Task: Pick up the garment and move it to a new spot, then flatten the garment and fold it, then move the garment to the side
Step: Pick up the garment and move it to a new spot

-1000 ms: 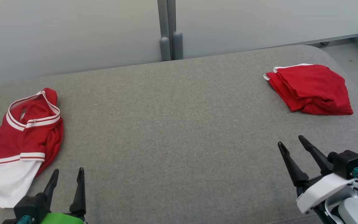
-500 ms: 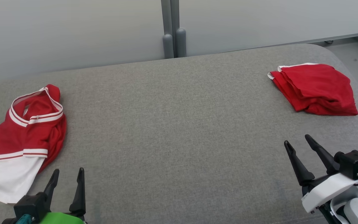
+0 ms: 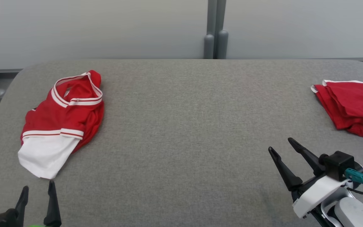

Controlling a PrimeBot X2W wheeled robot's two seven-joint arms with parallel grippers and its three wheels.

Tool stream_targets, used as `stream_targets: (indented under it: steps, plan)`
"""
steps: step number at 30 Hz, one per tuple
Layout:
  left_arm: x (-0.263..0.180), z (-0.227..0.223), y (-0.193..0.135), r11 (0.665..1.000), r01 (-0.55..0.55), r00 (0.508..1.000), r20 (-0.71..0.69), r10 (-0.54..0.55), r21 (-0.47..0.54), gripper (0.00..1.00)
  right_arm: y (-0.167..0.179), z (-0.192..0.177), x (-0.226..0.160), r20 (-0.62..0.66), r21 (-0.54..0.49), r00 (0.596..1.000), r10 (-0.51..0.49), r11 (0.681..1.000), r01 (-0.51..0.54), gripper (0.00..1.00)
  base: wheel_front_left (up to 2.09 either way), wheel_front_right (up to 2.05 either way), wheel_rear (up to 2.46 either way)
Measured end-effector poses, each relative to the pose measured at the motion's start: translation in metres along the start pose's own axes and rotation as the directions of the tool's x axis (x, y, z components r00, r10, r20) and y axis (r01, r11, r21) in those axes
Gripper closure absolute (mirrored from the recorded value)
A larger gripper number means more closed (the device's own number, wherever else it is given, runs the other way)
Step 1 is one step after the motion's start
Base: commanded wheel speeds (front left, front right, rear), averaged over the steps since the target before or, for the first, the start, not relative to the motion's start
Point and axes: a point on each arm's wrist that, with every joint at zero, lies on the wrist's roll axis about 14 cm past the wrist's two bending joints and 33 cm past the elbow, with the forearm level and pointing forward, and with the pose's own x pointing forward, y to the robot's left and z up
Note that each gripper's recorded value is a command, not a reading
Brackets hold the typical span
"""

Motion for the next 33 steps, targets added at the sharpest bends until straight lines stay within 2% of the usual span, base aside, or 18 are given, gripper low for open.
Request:
stream_targets:
  steps: [5,20,25,30,33]
  plan:
    - [-0.023,0.0,0.036,0.994,-0.111,0.994,0.004,0.111,-0.003,0.0,0.023,0.006,0.023,0.012,-0.012,0.995,0.097,0.995,-0.096,0.0,0.0,0.0,0.0]
    - [-0.061,0.015,0.083,0.967,-0.255,0.965,0.056,0.256,-0.025,0.0,0.055,-0.001,0.056,-0.016,-0.008,0.974,0.225,0.974,-0.225,0.0,0.0,0.0,0.0]
    - [-0.022,0.041,0.073,0.977,-0.196,0.976,0.075,0.203,-0.086,0.0,0.041,-0.006,0.065,-0.027,-0.004,0.976,0.216,0.976,-0.216,0.0,0.0,0.0,0.0]
    - [0.013,0.055,0.076,0.984,-0.168,0.985,0.025,0.17,-0.054,0.0,0.029,-0.011,0.072,-0.035,-0.005,0.977,0.208,0.978,-0.209,0.0,0.0,0.0,0.0]
    - [0.038,0.06,0.081,0.988,-0.153,0.987,-0.04,0.153,0.0,0.0,0.022,-0.014,0.079,-0.039,0.005,0.979,0.202,0.979,-0.202,0.0,0.0,0.0,0.0]
